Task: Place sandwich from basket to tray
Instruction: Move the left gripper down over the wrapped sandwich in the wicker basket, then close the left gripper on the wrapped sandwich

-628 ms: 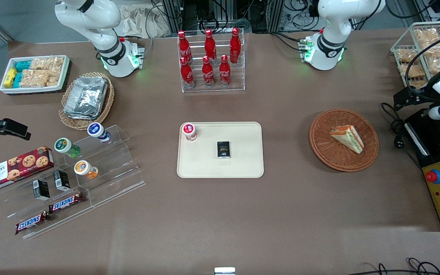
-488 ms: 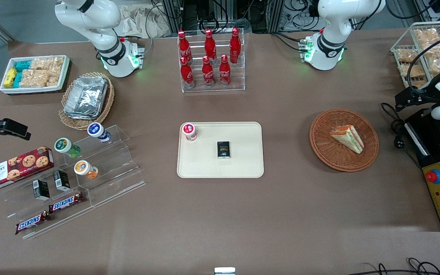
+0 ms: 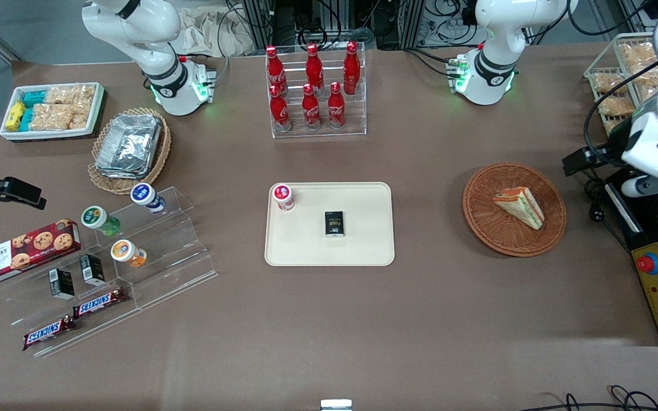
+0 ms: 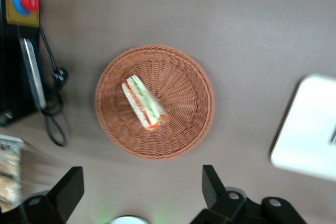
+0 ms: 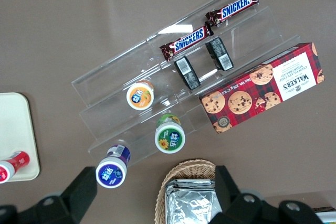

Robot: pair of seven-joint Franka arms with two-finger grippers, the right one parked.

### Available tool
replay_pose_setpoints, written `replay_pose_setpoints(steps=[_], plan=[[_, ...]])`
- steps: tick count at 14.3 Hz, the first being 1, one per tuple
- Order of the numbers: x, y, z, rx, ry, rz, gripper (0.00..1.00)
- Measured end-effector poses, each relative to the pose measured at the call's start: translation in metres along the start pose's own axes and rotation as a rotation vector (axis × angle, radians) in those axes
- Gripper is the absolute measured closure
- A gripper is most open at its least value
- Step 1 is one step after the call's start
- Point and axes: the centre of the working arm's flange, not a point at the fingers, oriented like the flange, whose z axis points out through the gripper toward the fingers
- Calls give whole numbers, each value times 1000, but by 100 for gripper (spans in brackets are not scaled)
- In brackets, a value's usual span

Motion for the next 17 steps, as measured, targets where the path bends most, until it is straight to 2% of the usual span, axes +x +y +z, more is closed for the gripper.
replay_pose_setpoints(steps=[4,7,11,14,17], plan=[[-14,13,100,-14,41,-255,0],[-20,-11,157,-20,43,-334,0],[-20,-46,213,-62,89,-456,0],[-21,-45,254,-85,94,-518,0],[-18,-43,281,-93,81,-569,0]])
